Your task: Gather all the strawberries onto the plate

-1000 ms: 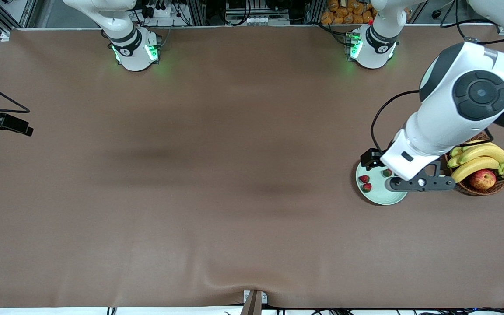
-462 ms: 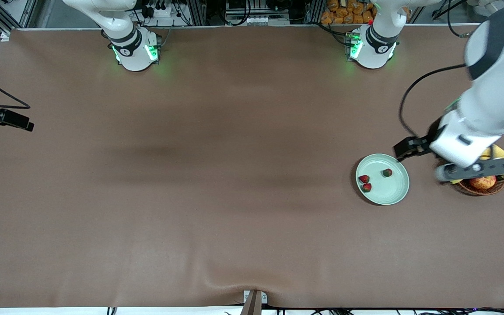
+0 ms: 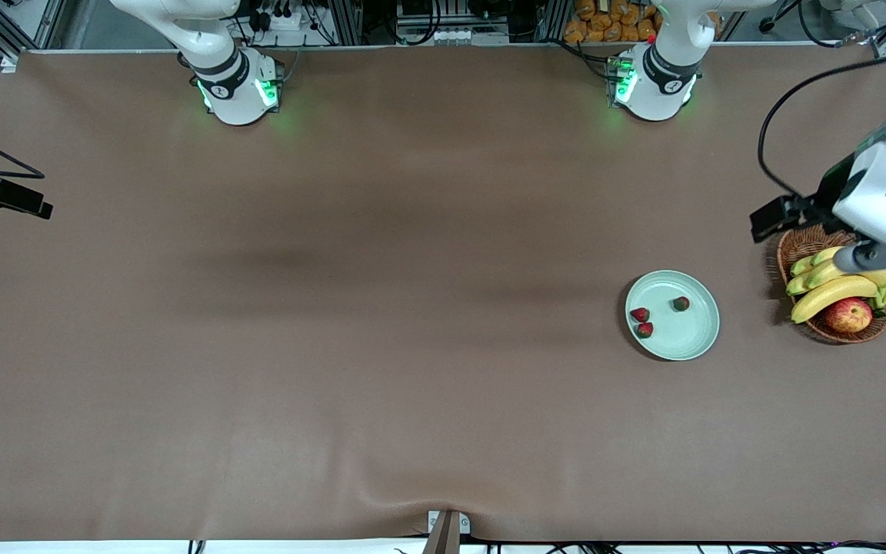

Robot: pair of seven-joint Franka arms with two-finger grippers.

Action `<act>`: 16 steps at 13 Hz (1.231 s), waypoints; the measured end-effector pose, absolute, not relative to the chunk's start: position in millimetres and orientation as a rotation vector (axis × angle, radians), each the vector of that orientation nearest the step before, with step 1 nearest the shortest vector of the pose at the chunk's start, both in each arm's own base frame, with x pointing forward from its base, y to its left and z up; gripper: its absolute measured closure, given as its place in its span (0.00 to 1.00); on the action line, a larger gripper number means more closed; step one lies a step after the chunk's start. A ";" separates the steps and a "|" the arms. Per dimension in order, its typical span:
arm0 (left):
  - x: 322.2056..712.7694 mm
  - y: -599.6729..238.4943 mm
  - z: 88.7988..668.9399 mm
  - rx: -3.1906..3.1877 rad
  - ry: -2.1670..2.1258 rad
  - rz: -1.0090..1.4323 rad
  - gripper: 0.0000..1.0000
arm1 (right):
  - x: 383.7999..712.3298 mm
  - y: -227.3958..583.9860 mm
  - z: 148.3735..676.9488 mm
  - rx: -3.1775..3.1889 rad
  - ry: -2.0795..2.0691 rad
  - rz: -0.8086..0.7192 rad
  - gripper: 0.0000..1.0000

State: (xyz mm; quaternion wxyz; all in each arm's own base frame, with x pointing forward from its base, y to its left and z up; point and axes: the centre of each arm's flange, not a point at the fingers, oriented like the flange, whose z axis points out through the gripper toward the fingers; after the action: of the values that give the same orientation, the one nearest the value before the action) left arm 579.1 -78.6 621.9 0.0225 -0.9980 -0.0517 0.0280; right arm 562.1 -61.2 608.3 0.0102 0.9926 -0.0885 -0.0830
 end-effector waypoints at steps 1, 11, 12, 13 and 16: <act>568.3 -74.7 626.7 -3.087 -0.171 0.085 0.00 | 562.2 -61.4 608.7 3.098 -0.277 -0.258 0.00; 518.8 -45.2 645.3 -3.076 -0.181 0.061 0.00 | 562.6 -58.7 610.8 3.100 -0.269 -0.250 0.00; 519.6 -45.7 646.4 -3.078 -0.179 0.047 0.00 | 562.7 -58.0 610.8 3.101 -0.267 -0.250 0.00; 520.4 -46.7 648.6 -3.080 -0.176 0.030 0.00 | 562.7 -57.5 610.8 3.101 -0.266 -0.250 0.00; 520.8 -48.5 654.6 -3.083 -0.172 0.005 0.00 | 562.7 -57.5 610.8 3.101 -0.266 -0.250 0.00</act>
State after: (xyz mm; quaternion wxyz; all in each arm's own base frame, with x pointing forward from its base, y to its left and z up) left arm 520.8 -48.5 654.6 0.0268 -0.9981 -0.0556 0.0015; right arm 562.7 -57.5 610.8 0.0096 0.9931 -0.0851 -0.0801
